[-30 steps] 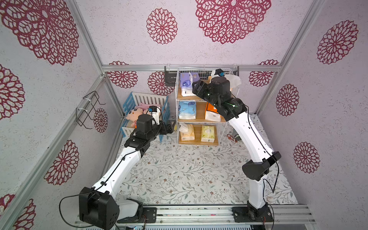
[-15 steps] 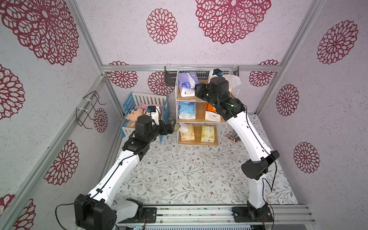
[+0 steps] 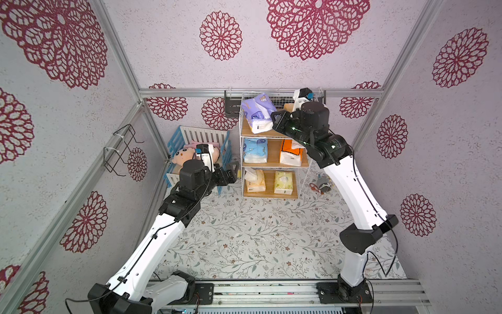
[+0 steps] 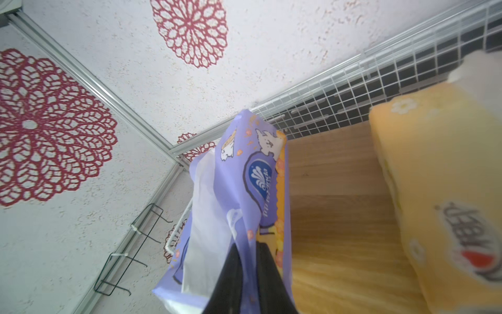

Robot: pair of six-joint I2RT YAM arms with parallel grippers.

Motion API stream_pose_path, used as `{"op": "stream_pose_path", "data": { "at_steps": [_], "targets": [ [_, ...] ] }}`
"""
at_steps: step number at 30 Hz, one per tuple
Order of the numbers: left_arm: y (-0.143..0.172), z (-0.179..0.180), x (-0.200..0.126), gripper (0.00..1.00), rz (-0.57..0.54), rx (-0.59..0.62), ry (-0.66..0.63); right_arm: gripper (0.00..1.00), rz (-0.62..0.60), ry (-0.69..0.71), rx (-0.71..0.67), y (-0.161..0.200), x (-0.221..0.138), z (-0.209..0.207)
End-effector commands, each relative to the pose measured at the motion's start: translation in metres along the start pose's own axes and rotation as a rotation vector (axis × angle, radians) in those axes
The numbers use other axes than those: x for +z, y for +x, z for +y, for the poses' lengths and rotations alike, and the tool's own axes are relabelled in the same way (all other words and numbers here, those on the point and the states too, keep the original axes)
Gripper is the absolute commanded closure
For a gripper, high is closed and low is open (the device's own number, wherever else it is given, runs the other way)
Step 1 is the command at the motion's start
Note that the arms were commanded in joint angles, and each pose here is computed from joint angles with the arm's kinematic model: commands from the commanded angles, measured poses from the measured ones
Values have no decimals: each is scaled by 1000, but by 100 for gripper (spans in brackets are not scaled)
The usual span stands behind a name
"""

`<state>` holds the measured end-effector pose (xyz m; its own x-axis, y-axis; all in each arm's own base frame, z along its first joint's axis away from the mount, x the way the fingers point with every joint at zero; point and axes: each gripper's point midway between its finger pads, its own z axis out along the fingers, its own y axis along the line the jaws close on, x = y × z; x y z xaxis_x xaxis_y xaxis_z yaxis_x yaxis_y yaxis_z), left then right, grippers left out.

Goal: Remove the tissue boxes from the shelf
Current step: Pick up a box of tissues from the shelf, then place the box of tissues at the center of the board.

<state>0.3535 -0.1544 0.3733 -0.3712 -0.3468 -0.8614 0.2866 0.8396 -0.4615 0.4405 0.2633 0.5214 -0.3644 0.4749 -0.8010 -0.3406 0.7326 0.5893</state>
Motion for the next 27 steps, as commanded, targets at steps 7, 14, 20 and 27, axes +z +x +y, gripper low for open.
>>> {"op": "stream_pose_path", "data": {
  "at_steps": [7, 14, 20, 27],
  "targets": [
    [-34, 1, -47, 3, -124, -42, -73, 89, -65, -243, -6, -16, -88, 42],
    [-39, 15, -81, 3, -169, -58, -152, 88, -55, -377, 2, 26, -143, 31],
    [-32, 21, -103, 3, -168, -100, -171, 89, 143, -427, 0, 104, -159, 9],
    [0, 42, -113, 3, -119, -161, -227, 90, 327, -358, -22, 204, -158, -43]
  ]
}}
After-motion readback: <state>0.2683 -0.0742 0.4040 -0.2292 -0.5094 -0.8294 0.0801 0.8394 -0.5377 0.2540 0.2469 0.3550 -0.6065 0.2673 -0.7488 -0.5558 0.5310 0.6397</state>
